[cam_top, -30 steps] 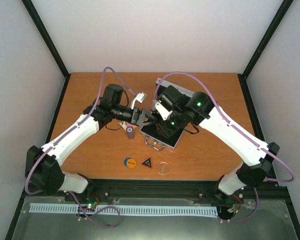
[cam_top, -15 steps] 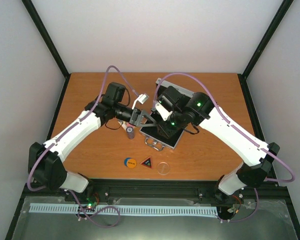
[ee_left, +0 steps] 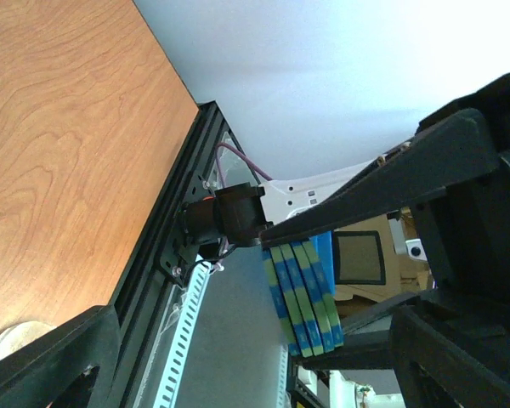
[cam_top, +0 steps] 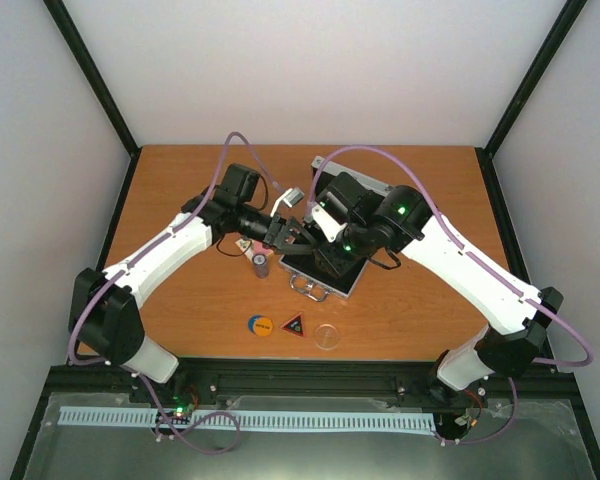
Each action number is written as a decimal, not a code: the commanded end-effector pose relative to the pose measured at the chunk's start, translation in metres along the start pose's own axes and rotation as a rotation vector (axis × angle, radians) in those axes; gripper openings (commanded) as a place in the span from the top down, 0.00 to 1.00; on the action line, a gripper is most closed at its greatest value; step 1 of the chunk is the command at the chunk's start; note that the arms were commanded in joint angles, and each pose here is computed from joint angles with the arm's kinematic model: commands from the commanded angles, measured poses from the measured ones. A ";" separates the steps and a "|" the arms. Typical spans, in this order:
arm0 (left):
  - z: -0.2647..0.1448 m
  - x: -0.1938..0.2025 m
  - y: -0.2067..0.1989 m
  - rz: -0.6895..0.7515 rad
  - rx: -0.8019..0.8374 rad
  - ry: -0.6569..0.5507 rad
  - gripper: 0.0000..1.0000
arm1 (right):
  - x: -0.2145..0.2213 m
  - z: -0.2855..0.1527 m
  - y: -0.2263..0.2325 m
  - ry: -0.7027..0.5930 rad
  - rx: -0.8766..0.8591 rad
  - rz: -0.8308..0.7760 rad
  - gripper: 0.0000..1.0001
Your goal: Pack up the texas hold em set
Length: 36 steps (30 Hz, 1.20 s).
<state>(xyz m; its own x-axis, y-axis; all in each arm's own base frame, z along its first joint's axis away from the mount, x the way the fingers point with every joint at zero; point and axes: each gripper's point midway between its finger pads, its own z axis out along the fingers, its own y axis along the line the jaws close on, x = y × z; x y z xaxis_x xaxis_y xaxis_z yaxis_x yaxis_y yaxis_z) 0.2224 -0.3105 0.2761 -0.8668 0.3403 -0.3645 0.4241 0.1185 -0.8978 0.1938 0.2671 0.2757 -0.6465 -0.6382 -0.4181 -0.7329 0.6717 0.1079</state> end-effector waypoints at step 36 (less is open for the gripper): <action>0.020 -0.015 -0.028 -0.017 0.095 0.072 0.14 | -0.034 -0.012 0.010 -0.094 -0.011 -0.040 0.97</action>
<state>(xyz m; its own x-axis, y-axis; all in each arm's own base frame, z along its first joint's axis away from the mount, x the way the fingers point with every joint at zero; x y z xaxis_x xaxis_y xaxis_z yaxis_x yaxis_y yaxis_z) 0.2205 -0.3342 0.2846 -0.8693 0.3991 -0.2917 0.3486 0.0766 -0.9341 0.2021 0.2831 0.2944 -0.6176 -0.6258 -0.4763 -0.7480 0.6546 0.1097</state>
